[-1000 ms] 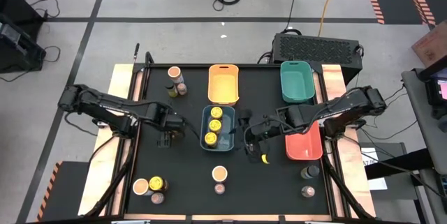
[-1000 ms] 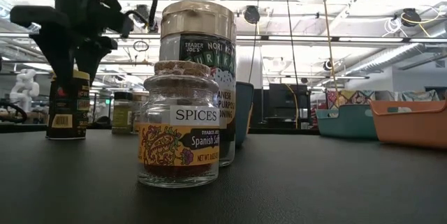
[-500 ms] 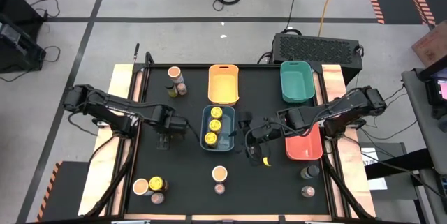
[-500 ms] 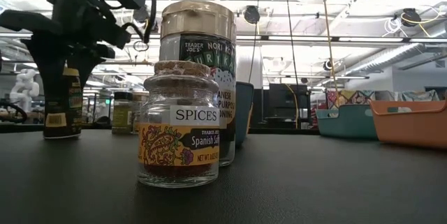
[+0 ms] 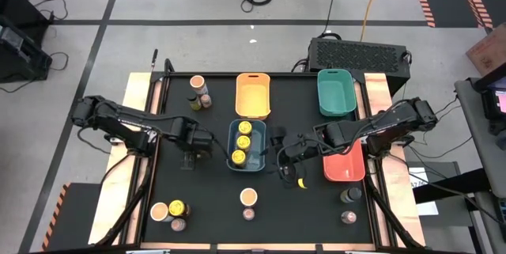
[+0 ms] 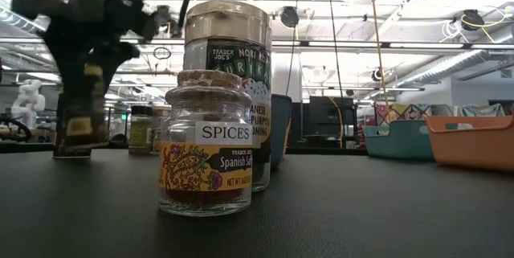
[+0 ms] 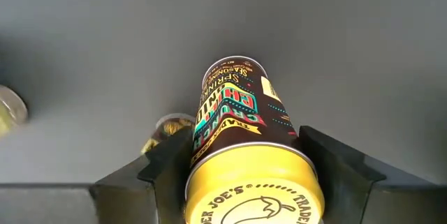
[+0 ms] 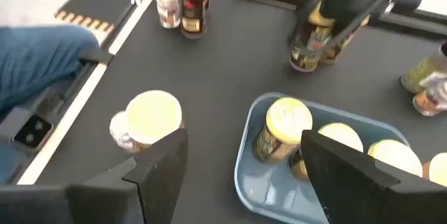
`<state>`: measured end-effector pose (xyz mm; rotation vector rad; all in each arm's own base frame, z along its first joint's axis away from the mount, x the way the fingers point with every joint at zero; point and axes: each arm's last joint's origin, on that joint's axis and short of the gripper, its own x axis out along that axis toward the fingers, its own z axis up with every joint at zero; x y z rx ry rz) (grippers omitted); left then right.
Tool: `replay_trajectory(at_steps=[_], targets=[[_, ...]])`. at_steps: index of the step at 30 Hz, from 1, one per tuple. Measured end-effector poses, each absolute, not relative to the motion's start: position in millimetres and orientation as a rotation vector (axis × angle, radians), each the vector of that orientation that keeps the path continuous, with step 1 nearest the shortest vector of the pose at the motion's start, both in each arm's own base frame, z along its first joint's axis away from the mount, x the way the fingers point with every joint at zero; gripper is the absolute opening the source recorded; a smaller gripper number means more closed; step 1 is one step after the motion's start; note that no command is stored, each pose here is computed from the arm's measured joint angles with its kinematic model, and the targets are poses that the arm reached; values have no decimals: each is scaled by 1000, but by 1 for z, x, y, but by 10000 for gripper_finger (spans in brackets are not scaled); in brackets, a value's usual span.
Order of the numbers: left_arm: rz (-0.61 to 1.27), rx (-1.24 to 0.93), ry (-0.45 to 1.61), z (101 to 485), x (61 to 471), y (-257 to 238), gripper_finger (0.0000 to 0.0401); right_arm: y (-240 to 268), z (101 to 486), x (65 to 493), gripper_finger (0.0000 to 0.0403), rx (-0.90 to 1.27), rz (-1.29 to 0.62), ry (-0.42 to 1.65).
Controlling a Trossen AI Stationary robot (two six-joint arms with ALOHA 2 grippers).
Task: Sort spices by type
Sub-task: Put the yellow seasoning bottle into the dark blue bin
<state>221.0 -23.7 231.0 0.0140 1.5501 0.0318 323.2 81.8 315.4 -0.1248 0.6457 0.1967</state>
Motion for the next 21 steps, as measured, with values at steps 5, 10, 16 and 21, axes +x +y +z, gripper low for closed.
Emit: replay_trajectory(at_steps=[5,10,16,21], targets=[[14,-10,1407,274,237,-26,235,79,313,314,272,-119,189,730],[-6,-61,1227,326,251,-28,235,76,319,301,272,-104,175,766],[0,-25,1149,348,285,-28,235,67,345,275,272,-118,67,703],[-50,87,1206,335,339,-19,235,57,355,246,272,-100,-8,632]])
